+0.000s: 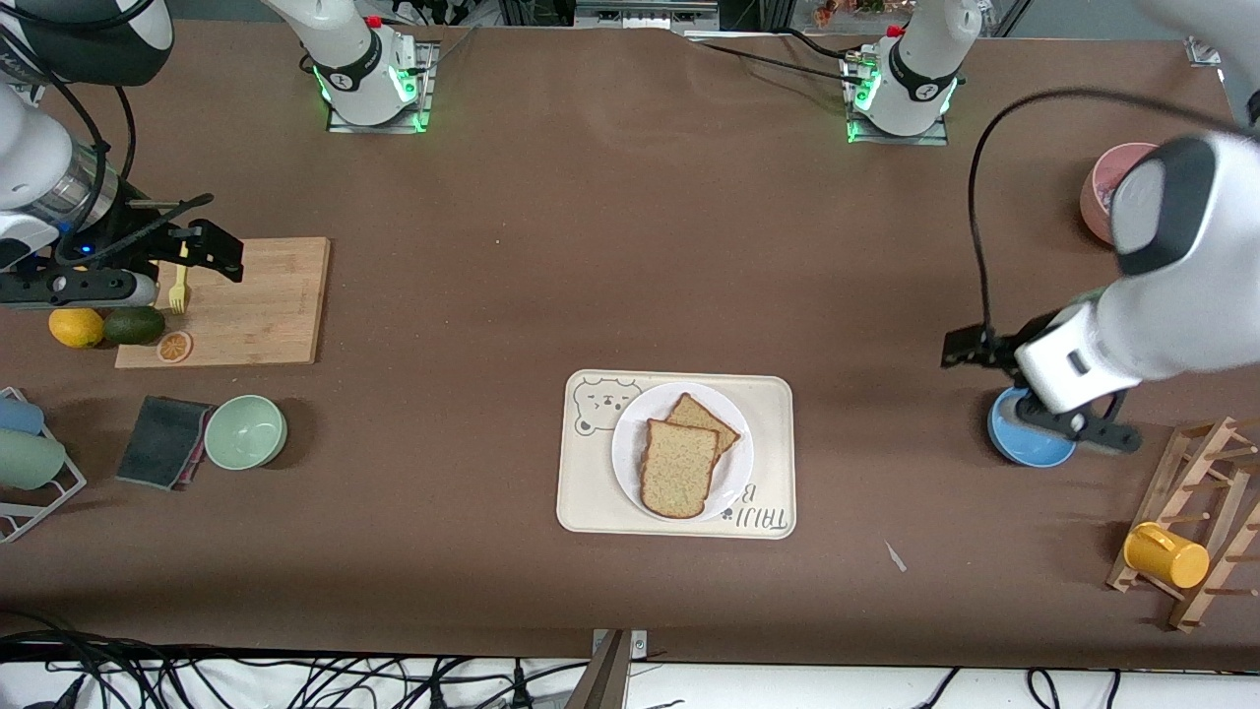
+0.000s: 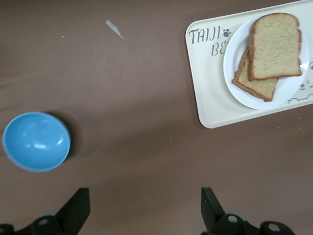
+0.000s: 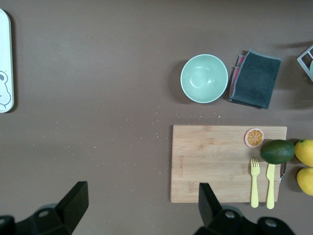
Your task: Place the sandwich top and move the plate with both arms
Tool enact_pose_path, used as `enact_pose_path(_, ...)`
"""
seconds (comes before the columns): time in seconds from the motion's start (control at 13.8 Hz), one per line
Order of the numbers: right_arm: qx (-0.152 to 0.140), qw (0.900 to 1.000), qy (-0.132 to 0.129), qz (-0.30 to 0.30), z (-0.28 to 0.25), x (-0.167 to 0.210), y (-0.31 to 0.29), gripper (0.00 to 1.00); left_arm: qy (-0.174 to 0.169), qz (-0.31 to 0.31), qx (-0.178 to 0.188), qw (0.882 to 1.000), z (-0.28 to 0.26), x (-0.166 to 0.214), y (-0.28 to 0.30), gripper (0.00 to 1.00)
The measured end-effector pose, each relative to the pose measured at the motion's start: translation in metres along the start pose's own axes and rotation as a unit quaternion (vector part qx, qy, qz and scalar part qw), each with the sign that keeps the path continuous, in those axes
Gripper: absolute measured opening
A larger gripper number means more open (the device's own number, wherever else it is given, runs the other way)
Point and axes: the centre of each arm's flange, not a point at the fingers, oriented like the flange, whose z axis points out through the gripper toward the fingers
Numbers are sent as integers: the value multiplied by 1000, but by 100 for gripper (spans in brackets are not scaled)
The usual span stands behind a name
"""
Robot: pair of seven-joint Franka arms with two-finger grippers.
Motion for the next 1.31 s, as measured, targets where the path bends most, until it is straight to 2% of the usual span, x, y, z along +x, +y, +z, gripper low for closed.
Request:
enact_pose_path(0.22, 0, 1000, 1, 0, -1, 0, 0, 100, 10, -2, 21, 1000, -67, -49, 15, 100)
enact_pose_path(0.44, 0, 1000, 4, 0, -4, 0, 0, 100, 14, -6, 34, 999, -92, -89, 20, 100)
enact_pose_path(0.8, 0, 1000, 4, 1, -4, 0, 0, 100, 31, -14, 41, 999, -49, -114, 20, 100)
enact_pose_path(1.02, 0, 1000, 5, 1, -4, 0, 0, 100, 37, -75, 39, 996, -43, -127, 11, 100)
enact_pose_path(1.31, 0, 1000, 5, 1, -4, 0, 0, 100, 37, -91, 39, 994, -42, -128, 11, 100)
